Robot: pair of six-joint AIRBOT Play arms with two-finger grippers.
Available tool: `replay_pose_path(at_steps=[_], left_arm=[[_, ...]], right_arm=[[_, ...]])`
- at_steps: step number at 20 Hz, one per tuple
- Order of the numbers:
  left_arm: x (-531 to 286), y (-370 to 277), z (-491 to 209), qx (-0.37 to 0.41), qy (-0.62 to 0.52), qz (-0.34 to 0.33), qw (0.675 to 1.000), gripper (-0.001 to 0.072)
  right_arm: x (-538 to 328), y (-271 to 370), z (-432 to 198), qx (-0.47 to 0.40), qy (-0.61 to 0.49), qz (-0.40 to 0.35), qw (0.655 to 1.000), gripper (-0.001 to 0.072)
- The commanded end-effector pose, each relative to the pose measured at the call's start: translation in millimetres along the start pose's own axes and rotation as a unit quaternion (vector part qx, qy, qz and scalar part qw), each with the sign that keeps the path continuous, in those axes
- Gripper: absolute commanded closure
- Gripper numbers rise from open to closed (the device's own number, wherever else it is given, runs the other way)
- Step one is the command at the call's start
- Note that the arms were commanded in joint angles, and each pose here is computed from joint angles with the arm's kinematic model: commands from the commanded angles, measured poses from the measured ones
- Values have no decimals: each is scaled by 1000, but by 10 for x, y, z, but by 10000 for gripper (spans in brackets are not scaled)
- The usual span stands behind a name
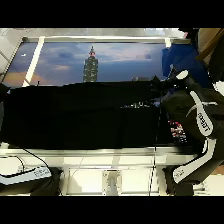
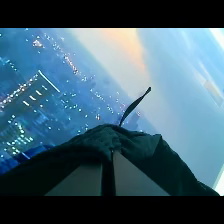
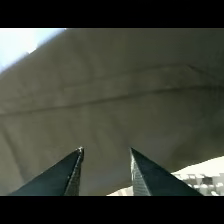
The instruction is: Fold the clothes and pants, and hang the long-sleeved shirts on hangers.
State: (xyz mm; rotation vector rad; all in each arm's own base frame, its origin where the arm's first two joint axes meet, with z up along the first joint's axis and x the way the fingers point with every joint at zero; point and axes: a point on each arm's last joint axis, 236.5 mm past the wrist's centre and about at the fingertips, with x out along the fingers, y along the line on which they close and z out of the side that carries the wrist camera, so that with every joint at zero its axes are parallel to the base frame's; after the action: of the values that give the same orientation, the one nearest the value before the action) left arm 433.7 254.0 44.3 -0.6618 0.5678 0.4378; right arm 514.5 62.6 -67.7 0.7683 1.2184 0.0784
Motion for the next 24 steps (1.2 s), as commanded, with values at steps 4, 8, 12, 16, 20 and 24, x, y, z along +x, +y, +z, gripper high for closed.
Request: replay_pose_path(at_steps=[4, 8, 12, 16, 20, 24], left_arm=[[0, 1, -1, 0, 0, 0, 1000, 689], [0, 1, 0, 0, 0, 0, 1000, 689], [0, 1, 0, 0, 0, 0, 1000, 689], [2, 2, -1, 0, 0, 0, 1000, 689], [0, 3, 1, 0, 0, 0, 1000, 688], [0, 3, 1, 0, 0, 0, 1000, 688]], right_arm=[[378, -70, 111, 78, -14, 31, 996, 297], [362, -67, 330, 84, -60, 36, 994, 307], [346, -83, 442, 95, -84, 36, 991, 348], [348, -105, 439, 90, -84, 31, 992, 470], [320, -69, 313, 75, -49, 33, 995, 246], [27, -332, 344, 40, -38, -3, 998, 247]])
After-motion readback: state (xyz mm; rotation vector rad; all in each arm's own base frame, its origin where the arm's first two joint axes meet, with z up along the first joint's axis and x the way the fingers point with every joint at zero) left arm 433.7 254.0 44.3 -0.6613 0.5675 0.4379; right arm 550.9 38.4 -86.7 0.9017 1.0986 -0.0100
